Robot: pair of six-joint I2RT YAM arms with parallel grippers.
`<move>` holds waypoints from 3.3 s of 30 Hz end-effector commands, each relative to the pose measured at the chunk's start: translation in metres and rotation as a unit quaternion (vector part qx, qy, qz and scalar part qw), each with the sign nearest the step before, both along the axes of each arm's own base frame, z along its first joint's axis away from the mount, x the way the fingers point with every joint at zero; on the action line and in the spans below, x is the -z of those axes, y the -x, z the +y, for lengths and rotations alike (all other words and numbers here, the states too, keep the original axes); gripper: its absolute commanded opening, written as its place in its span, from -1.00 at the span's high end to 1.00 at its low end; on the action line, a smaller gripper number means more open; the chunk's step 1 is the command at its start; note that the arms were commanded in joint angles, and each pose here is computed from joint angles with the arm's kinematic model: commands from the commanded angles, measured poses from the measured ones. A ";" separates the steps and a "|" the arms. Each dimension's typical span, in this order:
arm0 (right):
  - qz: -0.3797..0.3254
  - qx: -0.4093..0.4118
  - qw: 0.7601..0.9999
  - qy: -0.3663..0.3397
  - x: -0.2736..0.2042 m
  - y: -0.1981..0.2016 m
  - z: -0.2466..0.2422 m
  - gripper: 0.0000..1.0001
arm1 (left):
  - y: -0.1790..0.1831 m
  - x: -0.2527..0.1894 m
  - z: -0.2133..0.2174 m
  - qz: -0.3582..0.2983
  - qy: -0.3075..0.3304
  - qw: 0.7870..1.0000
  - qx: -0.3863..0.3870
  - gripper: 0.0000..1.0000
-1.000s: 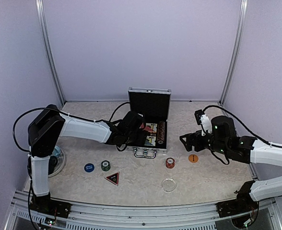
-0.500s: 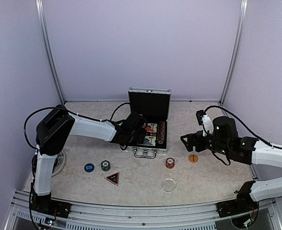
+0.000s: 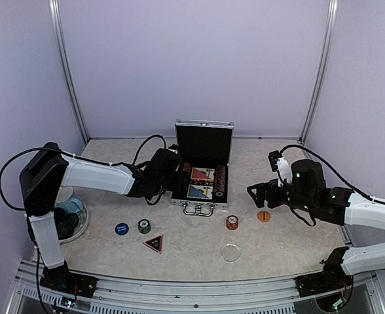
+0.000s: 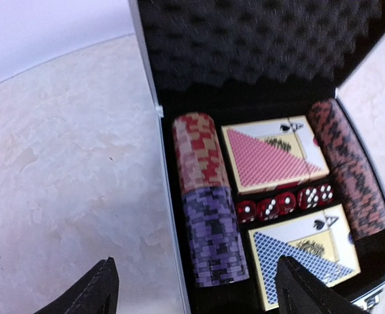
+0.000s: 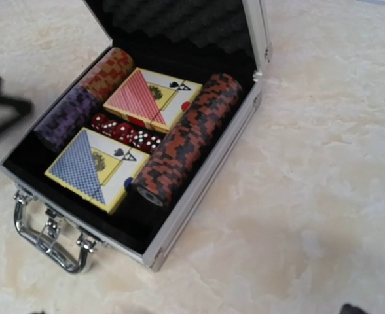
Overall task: Pack up texas hold em set
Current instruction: Position the chip case at the center of the board.
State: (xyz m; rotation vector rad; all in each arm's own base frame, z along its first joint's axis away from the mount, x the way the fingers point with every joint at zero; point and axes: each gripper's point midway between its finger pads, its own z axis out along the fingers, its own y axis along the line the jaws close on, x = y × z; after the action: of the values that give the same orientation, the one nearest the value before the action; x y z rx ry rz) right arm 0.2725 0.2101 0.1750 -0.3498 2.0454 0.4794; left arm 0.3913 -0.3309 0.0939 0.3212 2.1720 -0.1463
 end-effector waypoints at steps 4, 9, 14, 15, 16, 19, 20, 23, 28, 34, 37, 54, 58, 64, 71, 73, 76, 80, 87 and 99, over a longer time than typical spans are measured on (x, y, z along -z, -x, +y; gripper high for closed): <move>0.004 -0.007 1.000 0.006 0.005 0.002 0.003 -0.93 | -0.012 -0.024 0.025 -0.017 0.044 0.998 -0.040 -0.71; 0.010 -0.009 1.000 0.010 0.010 0.001 0.005 -0.94 | -0.010 -0.006 0.037 0.001 0.059 0.997 -0.050 -0.75; 0.013 -0.008 1.000 0.018 0.013 0.000 0.004 -0.93 | -0.008 0.002 0.043 0.013 0.071 0.996 -0.049 -0.78; 0.012 -0.009 1.000 0.016 0.012 0.000 0.005 -0.93 | -0.007 0.003 0.043 0.014 0.074 0.996 -0.046 -0.79; 0.011 -0.010 1.000 0.016 0.012 0.000 0.005 -0.93 | -0.007 0.004 0.043 0.016 0.078 0.996 -0.044 -0.79; 0.011 -0.011 1.000 0.016 0.012 -0.001 0.006 -0.94 | -0.006 0.010 0.039 0.029 0.092 0.995 -0.034 -0.80; 0.011 -0.010 1.000 0.016 0.012 -0.001 0.006 -0.94 | -0.004 0.013 0.038 0.034 0.094 0.994 -0.031 -0.80; 0.015 -0.017 1.000 0.015 0.014 -0.001 0.010 -0.94 | -0.001 0.024 0.033 0.048 0.104 0.993 -0.024 -0.80; 0.018 -0.017 0.999 0.022 0.017 -0.002 0.010 -0.94 | 0.006 0.035 0.026 0.069 0.124 0.990 -0.008 -0.80; 0.021 -0.021 0.999 0.023 0.020 -0.003 0.012 -0.94 | 0.011 0.037 0.017 0.076 0.131 0.989 0.005 -0.80; 0.029 -0.026 0.999 0.023 0.026 -0.002 0.015 -0.94 | 0.011 0.038 0.015 0.077 0.129 0.989 0.007 -0.80; 0.073 -0.049 0.995 0.050 0.066 -0.007 0.039 -0.98 | 0.016 0.083 0.016 0.119 0.103 0.987 -0.008 -0.79; 0.047 -0.054 0.997 0.032 0.048 -0.007 0.040 -0.98 | 0.013 0.082 0.018 0.112 0.096 0.989 -0.011 -0.79; 0.031 -0.051 0.998 0.027 0.029 -0.009 0.039 -0.98 | 0.014 0.078 0.020 0.107 0.092 0.990 -0.011 -0.79; 0.013 -0.041 0.999 0.009 0.005 -0.006 0.032 -0.98 | 0.018 0.059 0.019 0.095 0.105 0.990 -0.003 -0.79; 0.013 -0.038 0.999 0.008 0.002 -0.004 0.029 -0.98 | 0.020 0.052 0.018 0.090 0.112 0.990 0.001 -0.80; 0.014 -0.034 0.999 0.001 -0.003 -0.001 0.026 -0.98 | 0.026 0.049 0.012 0.093 0.120 0.988 0.013 -0.80; 0.013 -0.033 0.999 -0.011 -0.008 0.003 0.023 -0.98 | 0.035 0.045 0.004 0.092 0.126 0.987 0.026 -0.80; 0.013 -0.031 0.999 -0.017 -0.010 0.007 0.020 -0.98 | 0.044 0.041 -0.010 0.102 0.161 0.980 0.058 -0.80; 0.006 -0.023 1.000 -0.014 -0.009 0.012 0.010 -0.98 | 0.053 0.033 -0.037 0.117 0.200 0.968 0.100 -0.77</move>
State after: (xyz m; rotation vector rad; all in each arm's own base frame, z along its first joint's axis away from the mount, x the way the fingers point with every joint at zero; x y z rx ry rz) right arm 0.2659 0.2241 0.1864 -0.3838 2.0419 0.5478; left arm 0.3469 -0.3463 0.0454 0.2578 2.3086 -0.6472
